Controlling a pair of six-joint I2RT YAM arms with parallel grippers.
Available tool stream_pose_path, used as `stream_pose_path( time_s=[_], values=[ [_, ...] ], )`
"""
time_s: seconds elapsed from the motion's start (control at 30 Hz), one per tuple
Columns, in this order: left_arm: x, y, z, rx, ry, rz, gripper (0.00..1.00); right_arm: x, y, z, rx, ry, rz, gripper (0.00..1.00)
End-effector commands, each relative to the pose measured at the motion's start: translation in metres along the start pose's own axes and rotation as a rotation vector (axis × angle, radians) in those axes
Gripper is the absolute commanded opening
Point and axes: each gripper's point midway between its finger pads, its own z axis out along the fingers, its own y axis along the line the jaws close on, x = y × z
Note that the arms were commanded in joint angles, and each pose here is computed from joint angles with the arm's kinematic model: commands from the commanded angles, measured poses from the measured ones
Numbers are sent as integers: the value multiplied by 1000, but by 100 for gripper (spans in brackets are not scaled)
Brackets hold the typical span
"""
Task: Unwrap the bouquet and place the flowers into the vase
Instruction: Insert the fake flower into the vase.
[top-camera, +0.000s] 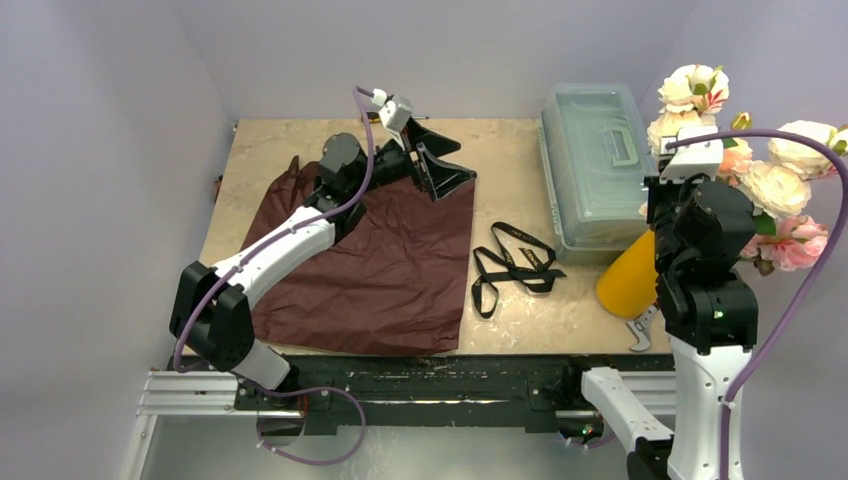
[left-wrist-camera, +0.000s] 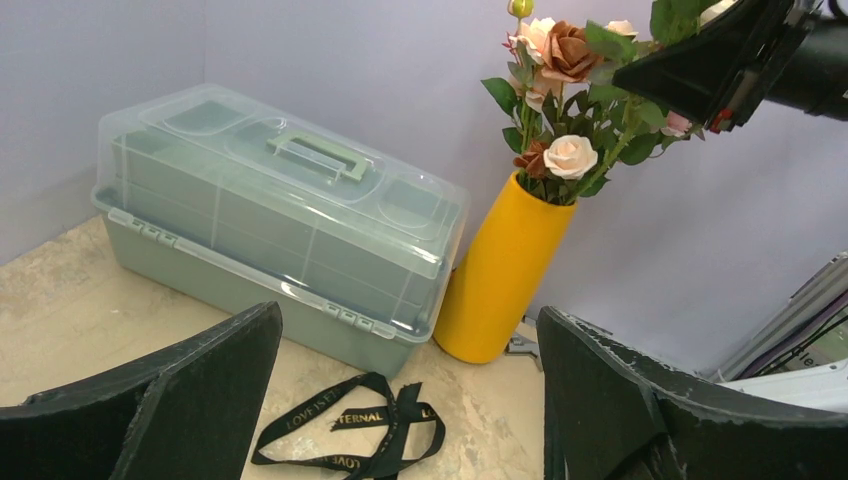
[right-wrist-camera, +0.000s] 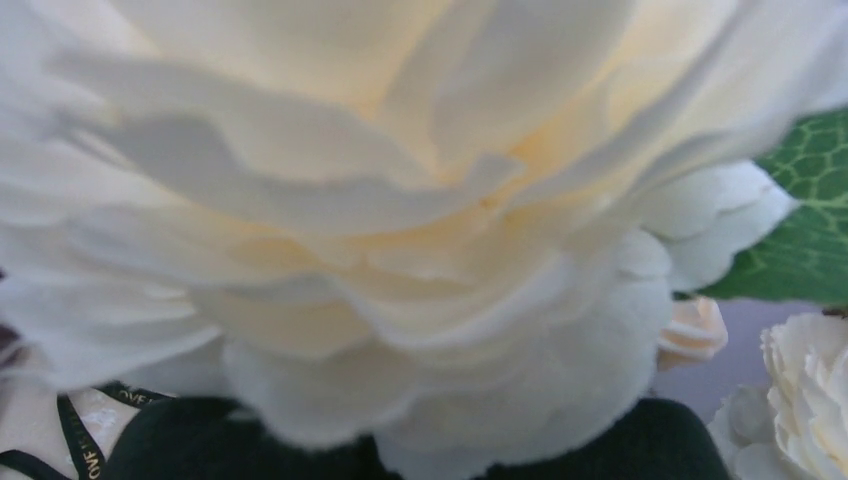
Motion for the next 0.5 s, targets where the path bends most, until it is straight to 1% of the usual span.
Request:
stream_pose_path(
  time_s=[0.0,0.27,0.47],
  values=[
    [-25,-6,5,27,-53,42,100,24,0,5,51,62,39,0],
    [-23,-3,6,23,-48,35,100,44,13,16,38,108,61,0],
    [-20,2,5,7,-40,27,100,58,18,22,32,146,45,0]
  ],
)
